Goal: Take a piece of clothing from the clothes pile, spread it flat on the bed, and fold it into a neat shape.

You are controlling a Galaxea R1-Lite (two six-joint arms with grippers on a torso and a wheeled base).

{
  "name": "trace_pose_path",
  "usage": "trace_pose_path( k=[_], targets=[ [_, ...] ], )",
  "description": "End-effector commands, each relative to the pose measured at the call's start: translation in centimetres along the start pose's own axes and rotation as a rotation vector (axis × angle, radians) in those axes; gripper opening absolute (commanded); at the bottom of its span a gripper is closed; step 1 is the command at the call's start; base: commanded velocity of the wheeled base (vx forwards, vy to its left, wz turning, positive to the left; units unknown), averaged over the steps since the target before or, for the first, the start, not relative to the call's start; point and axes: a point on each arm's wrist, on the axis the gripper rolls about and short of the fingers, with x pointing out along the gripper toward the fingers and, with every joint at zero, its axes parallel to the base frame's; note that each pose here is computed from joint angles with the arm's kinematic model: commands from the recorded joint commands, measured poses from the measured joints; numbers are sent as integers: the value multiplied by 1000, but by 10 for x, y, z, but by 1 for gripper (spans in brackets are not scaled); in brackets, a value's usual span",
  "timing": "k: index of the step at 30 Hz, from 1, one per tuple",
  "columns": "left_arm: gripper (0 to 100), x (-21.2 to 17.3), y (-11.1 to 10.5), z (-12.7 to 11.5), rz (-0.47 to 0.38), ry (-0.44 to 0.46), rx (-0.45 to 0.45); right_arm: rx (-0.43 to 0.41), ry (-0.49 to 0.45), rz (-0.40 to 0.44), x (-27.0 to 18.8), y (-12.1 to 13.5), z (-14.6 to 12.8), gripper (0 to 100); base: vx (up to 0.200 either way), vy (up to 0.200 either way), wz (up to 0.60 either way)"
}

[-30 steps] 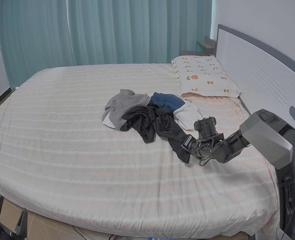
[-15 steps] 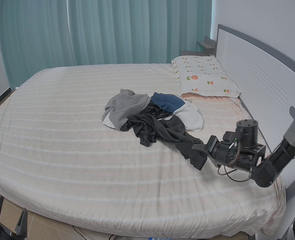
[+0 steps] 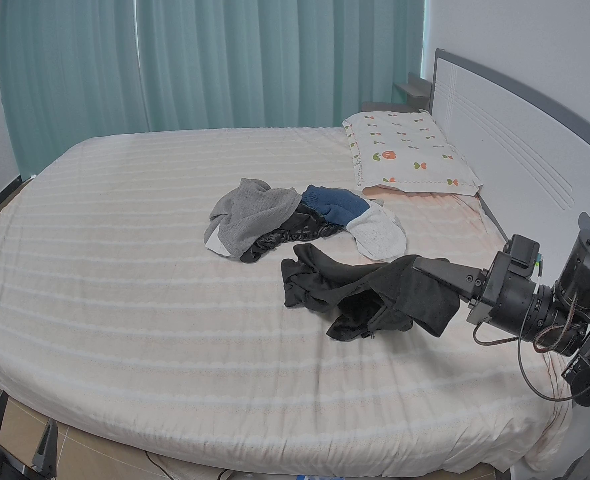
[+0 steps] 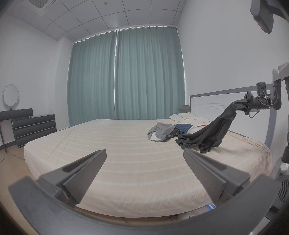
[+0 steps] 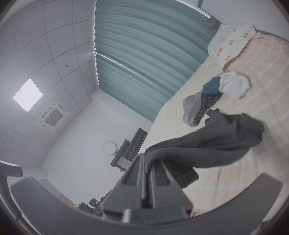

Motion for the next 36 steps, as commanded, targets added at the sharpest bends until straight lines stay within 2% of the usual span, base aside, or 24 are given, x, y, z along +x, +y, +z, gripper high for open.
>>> trace_pose_path(
  k=[1,3,4,6,8,9,10,11,13,14,15,18,19,20,22,28,29,30,31,32,33,36],
  targets=[
    [100,-1,0,0,2,-30,9,-25,-10,52,-3,12,0,0,0,0,0],
    [100,-7,1,45,-9,-133,-36,-27,-7,61,-3,13,-1,0,0,0,0],
    [100,-4,1,80,-28,-139,-123,-26,-8,62,-3,14,-1,0,0,0,0],
    [100,14,2,102,-63,-71,-207,-26,-3,65,-3,14,-3,0,0,0,0],
    [100,33,1,105,-102,24,-170,-24,2,64,-1,15,-5,0,0,0,0],
    [100,35,1,105,-104,37,-168,-24,1,63,-1,15,-5,0,0,0,0],
    [100,57,0,99,-125,168,-143,-22,1,56,0,13,-6,0,0,0,0],
    [100,72,-1,92,-132,262,-129,-22,0,53,0,12,-6,0,0,0,0],
    [100,90,-1,80,-132,378,-83,-22,1,54,0,12,-6,0,0,0,0],
    [100,90,-1,80,-132,378,-83,-22,1,54,0,12,-6,0,0,0,0],
    [100,103,-2,73,-154,462,-30,-20,4,51,0,11,-6,0,0,0,0],
    [100,108,-3,72,-179,481,-21,-20,3,49,0,11,-6,0,0,0,0],
    [100,124,-12,69,-270,543,-25,-15,15,43,2,10,-7,0,0,0,0],
    [100,140,-20,66,-316,574,-30,-12,22,38,4,8,-9,0,0,0,0],
    [100,164,-32,62,-340,587,-31,-10,34,38,5,8,-12,0,0,0,0],
    [100,229,-73,25,-273,612,45,-5,32,14,6,1,-12,0,0,0,0],
    [100,229,-73,25,-273,612,45,-5,32,14,6,1,-12,0,0,0,0],
    [100,245,-91,12,-278,607,39,-12,21,16,4,3,-9,0,0,0,0],
    [100,247,-94,10,-280,607,40,-13,20,17,4,3,-9,0,0,0,0],
    [100,262,-110,1,-282,590,32,-18,20,18,2,4,-10,0,0,0,0],
    [100,265,-113,-1,-279,588,31,-19,19,20,1,4,-9,0,0,0,0],
    [100,289,-143,-14,-246,573,9,-26,11,28,-1,7,-8,0,0,0,0]
  ],
)
